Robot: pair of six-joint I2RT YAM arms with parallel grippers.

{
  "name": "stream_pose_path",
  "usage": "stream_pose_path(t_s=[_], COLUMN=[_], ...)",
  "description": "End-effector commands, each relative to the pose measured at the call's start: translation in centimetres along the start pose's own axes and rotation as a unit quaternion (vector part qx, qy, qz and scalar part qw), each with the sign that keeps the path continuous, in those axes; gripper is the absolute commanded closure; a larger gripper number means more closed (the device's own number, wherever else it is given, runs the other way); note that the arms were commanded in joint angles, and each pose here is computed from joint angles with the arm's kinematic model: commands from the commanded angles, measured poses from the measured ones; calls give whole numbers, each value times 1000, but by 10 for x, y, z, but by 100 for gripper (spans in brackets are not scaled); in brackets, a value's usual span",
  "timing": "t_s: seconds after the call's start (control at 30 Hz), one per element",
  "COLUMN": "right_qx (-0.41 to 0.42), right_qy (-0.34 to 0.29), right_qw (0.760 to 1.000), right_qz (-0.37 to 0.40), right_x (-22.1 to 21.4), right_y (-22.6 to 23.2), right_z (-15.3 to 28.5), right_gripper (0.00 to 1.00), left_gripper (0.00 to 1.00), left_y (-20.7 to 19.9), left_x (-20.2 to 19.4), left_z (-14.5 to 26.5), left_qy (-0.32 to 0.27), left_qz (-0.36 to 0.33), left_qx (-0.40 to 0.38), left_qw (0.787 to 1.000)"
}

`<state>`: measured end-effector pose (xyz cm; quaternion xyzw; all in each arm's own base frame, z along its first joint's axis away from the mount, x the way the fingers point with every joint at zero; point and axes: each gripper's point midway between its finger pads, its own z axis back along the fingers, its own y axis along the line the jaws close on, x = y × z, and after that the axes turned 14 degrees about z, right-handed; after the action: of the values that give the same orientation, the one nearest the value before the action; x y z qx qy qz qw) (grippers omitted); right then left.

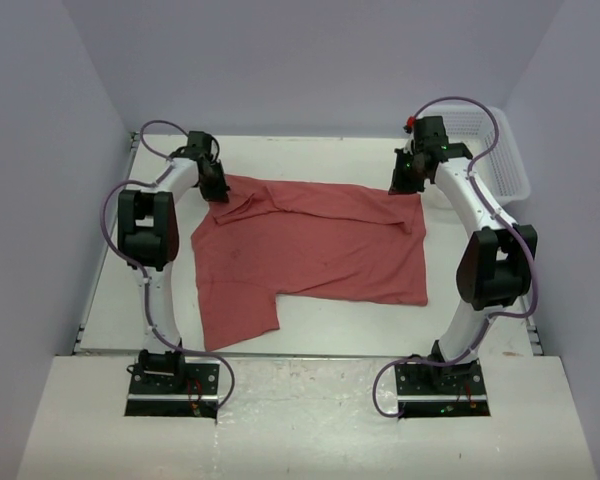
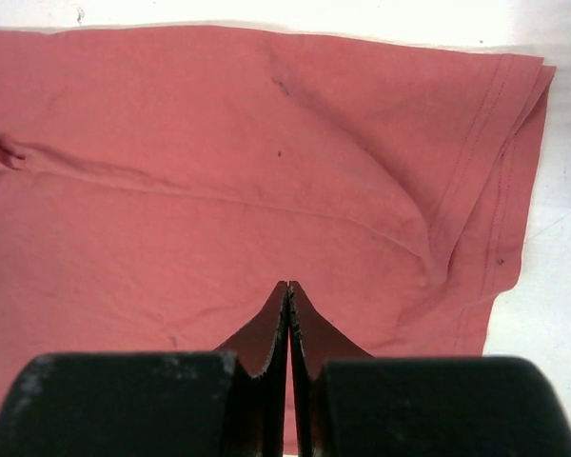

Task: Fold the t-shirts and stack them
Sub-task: Fold the flattened tshirt in 1/3 of the way

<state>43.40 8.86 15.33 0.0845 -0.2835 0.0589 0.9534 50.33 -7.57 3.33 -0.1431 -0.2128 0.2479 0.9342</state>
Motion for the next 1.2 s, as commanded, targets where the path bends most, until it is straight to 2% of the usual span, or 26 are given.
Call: stream_pose_path(t_s=[0.0, 0.3, 0.63, 0.67, 0.7, 0.77, 0.8, 0.87, 0.9, 0.97, 1.03, 1.07, 1.1, 1.13, 1.17], right_qx=[2, -17, -64, -72, -73, -68, -70, -68, -70, -72, -71, -71, -71, -72, -72], right_qy=[-41, -16, 38, 41, 30, 49, 42, 58, 53, 71, 77, 80, 86, 88, 91], right_qw=[999, 1000, 997, 996, 997, 996, 996, 996, 996, 994, 994, 994, 993, 993, 993], right_qz=[10, 2, 21, 21, 25, 27, 29, 32, 30, 29, 28, 28, 26, 23, 23], right_x=[22, 20, 25, 28, 40, 37, 45, 40, 45, 39, 36, 35, 32, 31, 29], right_y=[4, -4, -27, -30, -31, -31, -31, -34, -36, -41, -44, -45, -47, -48, -48], right_z=[20, 3, -29, -30, -28, -39, -38, -51, -52, -65, -74, -77, -83, -86, -89], right_gripper=[100, 100, 100, 97, 81, 61, 39, 29, 27, 29, 39, 53, 76, 81, 81], left_gripper=[100, 100, 100, 100, 100, 100, 100, 100, 100, 100, 100, 100, 100, 100, 100], left_y=[9, 64, 89, 89, 89, 88, 90, 94, 94, 94, 91, 89, 87, 84, 84], left_x=[11, 28, 43, 44, 45, 48, 49, 53, 53, 54, 53, 53, 51, 50, 50], left_z=[2, 1, 9, 9, 9, 10, 12, 15, 16, 18, 19, 19, 19, 20, 20], left_qy=[3, 4, -4, -3, -5, -7, -8, -14, -15, -16, -15, -15, -14, -13, -12], left_qz=[7, 43, 60, 60, 60, 60, 60, 63, 63, 64, 66, 67, 71, 71, 75], left_qx=[9, 65, 77, 76, 78, 74, 80, 86, 85, 82, 73, 70, 63, 58, 54], left_qw=[1000, 997, 995, 995, 995, 995, 995, 994, 994, 994, 995, 995, 995, 996, 996])
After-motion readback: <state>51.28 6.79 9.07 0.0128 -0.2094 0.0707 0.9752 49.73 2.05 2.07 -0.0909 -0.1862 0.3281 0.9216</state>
